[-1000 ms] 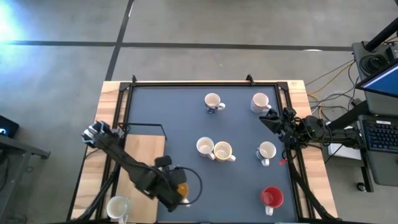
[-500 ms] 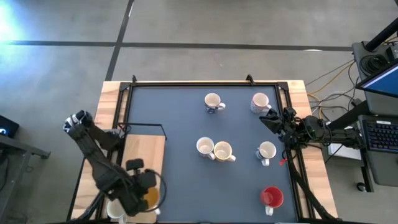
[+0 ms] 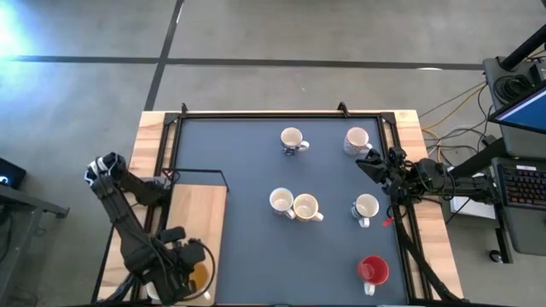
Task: Place coffee mugs
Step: Put the yellow mug on the shelf
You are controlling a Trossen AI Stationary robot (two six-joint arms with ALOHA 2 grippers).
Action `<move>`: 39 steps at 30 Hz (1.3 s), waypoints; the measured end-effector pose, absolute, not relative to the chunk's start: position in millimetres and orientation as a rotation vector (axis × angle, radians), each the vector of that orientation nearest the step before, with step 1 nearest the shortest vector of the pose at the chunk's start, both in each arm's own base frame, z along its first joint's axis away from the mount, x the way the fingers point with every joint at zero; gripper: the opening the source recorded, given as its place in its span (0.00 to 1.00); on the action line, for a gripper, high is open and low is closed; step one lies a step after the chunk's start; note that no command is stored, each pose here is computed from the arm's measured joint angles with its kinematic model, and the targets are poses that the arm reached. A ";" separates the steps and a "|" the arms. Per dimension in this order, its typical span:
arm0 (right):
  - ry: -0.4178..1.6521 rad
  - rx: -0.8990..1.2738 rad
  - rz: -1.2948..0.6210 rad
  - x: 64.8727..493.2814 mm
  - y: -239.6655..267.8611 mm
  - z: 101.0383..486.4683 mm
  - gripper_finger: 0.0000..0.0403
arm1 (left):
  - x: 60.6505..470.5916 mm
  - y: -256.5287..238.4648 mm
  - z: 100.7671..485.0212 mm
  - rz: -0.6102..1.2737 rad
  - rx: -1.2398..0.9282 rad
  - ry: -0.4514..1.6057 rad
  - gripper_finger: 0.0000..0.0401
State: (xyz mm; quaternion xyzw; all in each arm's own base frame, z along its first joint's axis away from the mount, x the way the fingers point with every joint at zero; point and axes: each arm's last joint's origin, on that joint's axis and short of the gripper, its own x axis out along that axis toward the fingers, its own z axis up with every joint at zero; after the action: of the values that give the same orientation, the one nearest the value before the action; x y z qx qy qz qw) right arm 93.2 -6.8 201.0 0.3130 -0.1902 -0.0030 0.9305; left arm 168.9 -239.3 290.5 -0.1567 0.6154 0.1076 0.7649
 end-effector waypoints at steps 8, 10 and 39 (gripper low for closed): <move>-0.389 0.641 -0.006 93.2 -6.8 200.9 0.23 | 167.1 -246.4 282.7 0.227 -0.413 1.316 0.02; -0.389 0.641 -0.006 93.2 -6.8 200.9 0.23 | 166.8 -248.2 279.8 0.223 -0.429 1.311 0.02; -0.389 0.641 -0.006 93.2 -6.8 200.8 0.23 | 156.5 -253.7 278.0 0.313 -0.539 1.308 0.04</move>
State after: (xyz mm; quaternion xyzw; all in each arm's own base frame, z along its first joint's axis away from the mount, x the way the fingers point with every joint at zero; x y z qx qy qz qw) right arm 93.2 -6.8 200.8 0.3132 -0.1901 -0.0030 0.9305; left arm 156.5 -253.7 278.0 -0.2465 0.5983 0.1432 0.7488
